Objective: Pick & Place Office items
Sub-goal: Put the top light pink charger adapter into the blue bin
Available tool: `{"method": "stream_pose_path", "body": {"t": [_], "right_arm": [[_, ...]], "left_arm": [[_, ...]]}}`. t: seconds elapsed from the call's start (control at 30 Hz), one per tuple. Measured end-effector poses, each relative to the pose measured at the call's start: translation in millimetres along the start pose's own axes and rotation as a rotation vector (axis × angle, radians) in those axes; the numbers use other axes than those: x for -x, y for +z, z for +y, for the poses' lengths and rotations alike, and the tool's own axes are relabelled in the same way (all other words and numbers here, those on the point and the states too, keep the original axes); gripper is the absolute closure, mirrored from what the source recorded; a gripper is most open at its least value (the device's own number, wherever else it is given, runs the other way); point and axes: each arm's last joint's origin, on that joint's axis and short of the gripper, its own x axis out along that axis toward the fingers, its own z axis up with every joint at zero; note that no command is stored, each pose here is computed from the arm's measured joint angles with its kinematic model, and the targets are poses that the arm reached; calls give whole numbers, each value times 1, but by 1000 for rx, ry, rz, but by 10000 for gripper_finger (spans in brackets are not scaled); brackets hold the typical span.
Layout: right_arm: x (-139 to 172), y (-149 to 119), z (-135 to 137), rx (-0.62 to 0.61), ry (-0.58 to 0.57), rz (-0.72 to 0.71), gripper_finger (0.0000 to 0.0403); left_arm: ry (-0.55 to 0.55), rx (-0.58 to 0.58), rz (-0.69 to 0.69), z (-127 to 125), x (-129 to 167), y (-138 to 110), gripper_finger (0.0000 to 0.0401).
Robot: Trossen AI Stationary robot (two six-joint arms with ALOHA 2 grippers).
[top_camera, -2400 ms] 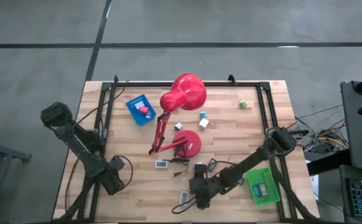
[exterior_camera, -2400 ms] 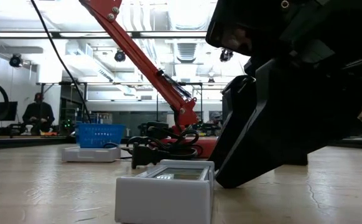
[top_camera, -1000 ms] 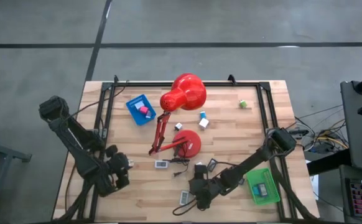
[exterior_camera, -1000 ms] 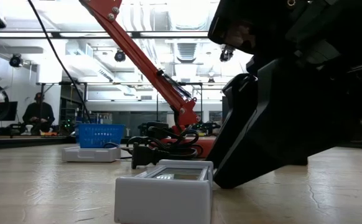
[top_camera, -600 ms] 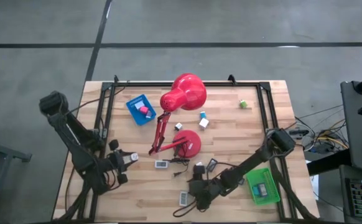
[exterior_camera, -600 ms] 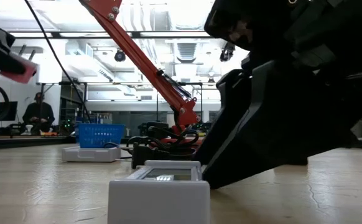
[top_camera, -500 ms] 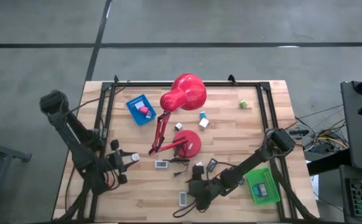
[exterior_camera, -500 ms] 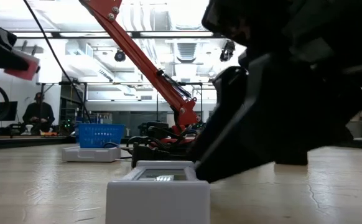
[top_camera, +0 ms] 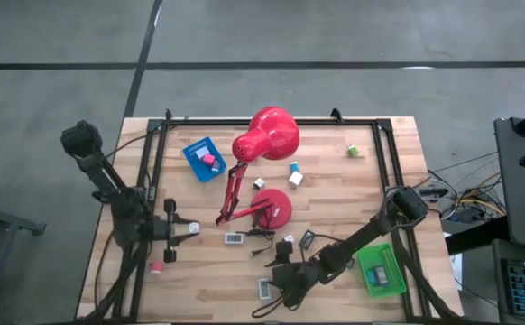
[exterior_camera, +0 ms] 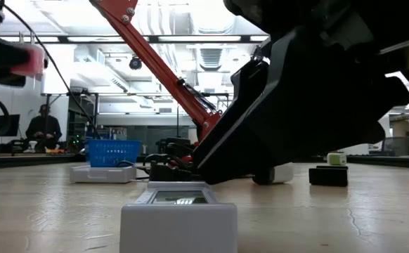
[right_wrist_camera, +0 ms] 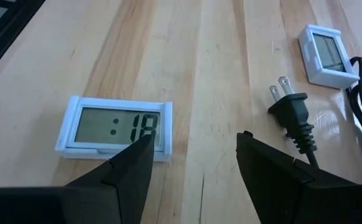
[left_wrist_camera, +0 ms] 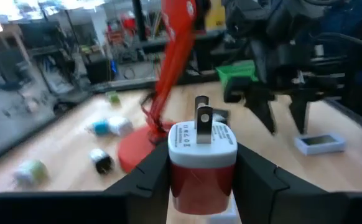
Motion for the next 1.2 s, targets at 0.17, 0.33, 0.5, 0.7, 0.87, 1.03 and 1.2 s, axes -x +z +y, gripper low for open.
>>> {"method": "stream_pose_path", "body": {"t": [0.17,0.33,0.5,0.7,0.87,1.03,1.2], "right_arm": [[0,0,0,-2,0,-3,179],[0,1,0,-5,0,-3,179],[1,1,0,-5,0,-3,179],[1,1,0,-5,0,-4,179],[1,1,0,-6,1,-5,179],[1,1,0,-5,1,-5,179],[1,0,0,-8,1,-2,179]], "left_arm": [[-9,-42,-43,4,-4,14,272],[-26,-46,-72,11,-10,21,272],[-40,-67,-113,18,-22,33,272],[-23,-106,-70,35,-46,36,272],[56,-80,-58,61,-61,36,272],[96,-58,-59,87,-70,34,272],[233,-35,-6,114,-74,28,272]]}}
